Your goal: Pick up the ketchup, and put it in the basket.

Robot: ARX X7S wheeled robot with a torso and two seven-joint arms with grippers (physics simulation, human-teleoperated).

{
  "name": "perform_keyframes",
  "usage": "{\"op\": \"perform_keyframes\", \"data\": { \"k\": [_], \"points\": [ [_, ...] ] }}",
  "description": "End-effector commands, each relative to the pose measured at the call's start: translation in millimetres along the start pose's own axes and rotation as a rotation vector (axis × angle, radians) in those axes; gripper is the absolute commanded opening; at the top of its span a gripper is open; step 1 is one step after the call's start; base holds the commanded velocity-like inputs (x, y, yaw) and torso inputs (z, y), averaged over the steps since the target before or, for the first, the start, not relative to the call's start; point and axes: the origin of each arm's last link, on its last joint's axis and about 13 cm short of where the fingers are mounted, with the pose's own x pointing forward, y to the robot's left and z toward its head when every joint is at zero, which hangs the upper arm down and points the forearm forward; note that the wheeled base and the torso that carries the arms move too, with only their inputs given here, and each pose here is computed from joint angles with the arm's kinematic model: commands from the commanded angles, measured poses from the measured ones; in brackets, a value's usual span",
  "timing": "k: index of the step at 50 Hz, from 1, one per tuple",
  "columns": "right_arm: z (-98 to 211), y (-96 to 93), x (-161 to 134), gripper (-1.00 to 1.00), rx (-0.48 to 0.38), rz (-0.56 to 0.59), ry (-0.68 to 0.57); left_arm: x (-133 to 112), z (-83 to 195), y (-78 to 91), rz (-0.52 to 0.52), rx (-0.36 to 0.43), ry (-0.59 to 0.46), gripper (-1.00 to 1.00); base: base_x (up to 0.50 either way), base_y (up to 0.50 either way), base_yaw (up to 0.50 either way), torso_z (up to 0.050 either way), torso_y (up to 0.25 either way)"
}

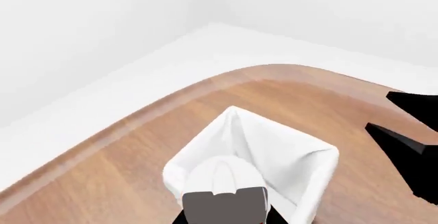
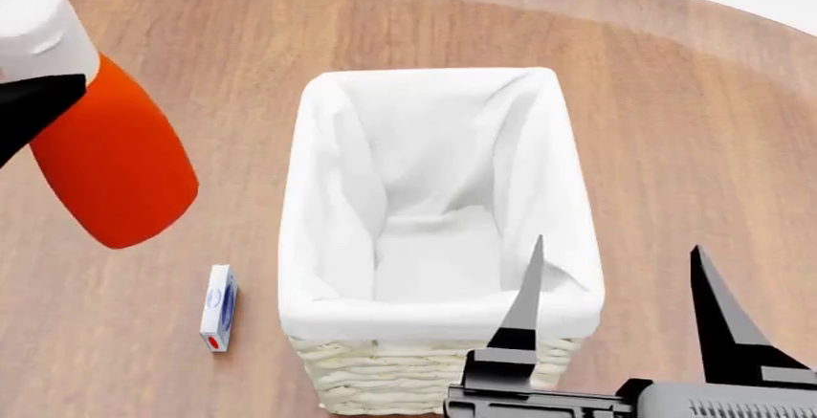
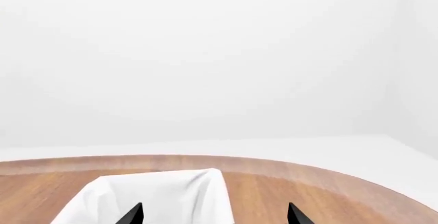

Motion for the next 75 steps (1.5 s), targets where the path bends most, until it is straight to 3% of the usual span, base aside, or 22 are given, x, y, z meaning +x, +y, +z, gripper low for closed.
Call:
{"op": "perform_keyframes", "data": {
  "k": [1, 15, 21, 32, 41, 42, 75],
  "points": [
    [10.3, -1.0, -0.4, 1.0, -0.017, 0.063, 0.0, 8.7, 13.2, 3.3, -0.064, 0.051, 0.031, -1.0, 0.0, 0.0, 0.0, 0.0, 0.0],
    [33.9, 5.3, -25.1, 1.0, -0.016, 0.318, 0.045, 22.2, 20.1, 6.4, -0.078, 0.065, 0.075, -1.0, 0.0, 0.0, 0.0, 0.0, 0.001],
    [41.9, 6.3, -32.6, 1.0, -0.073, 0.364, 0.042, 26.3, 20.2, 7.6, -0.067, 0.059, 0.093, -1.0, 0.0, 0.0, 0.0, 0.0, 0.0],
    [53.5, 12.6, -32.5, 1.0, -0.08, 0.456, 0.008, 26.0, 27.0, 8.0, -0.06, 0.06, 0.101, -1.0, 0.0, 0.0, 0.0, 0.0, 0.001],
    [56.3, 17.2, -26.9, 1.0, -0.074, 0.487, 0.008, 28.2, 31.5, 9.5, -0.063, 0.055, 0.098, -1.0, 0.0, 0.0, 0.0, 0.002, 0.0],
    [54.6, 17.7, -26.9, 1.0, -0.075, 0.491, 0.009, 29.3, 31.7, 11.0, -0.052, 0.019, 0.097, -1.0, 0.0, 0.0, 0.0, 0.0, 0.0],
    [43.6, 44.5, -10.0, 1.0, -0.02, 0.567, 0.023, 33.7, 28.4, 3.7, -0.084, 0.062, 0.099, -1.0, 0.0, 0.0, 0.0, 0.0, 0.001]
  ]
}}
